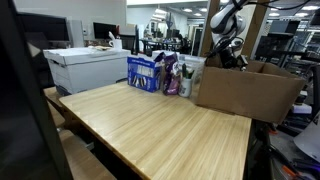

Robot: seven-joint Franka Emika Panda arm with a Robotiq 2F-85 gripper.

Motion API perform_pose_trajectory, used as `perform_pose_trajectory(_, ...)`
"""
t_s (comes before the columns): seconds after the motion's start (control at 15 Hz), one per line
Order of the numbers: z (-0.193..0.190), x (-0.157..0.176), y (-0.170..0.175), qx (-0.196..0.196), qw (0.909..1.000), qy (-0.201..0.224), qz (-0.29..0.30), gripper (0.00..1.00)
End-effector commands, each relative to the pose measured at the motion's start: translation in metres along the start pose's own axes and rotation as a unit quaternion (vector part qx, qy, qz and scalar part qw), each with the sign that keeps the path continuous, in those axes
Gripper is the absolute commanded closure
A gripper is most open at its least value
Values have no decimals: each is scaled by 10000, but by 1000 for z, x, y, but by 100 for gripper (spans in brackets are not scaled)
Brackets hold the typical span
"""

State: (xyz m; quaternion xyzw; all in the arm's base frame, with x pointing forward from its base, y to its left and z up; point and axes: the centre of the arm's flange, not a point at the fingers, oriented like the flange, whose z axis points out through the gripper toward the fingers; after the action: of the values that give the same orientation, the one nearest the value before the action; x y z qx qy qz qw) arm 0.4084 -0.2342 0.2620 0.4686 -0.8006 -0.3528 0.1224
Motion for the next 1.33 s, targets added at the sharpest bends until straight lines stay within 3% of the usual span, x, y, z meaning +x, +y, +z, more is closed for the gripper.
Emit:
perform_pose_trajectory(0.0,0,-9,-4,-6,9994,114,-331,0)
perform_pose_trajectory(0.8,3,-13,-4,40,9978,147,-649,0)
perform_pose_trajectory(0.87,3,-14,-4,42,9975,147,-683,25)
perform_pose_trajectory(1.0,3,-14,-3,92,9969,144,-773,29)
perform_pose_trajectory(1.27,-1,-13,0,-40,9955,-67,-944,56)
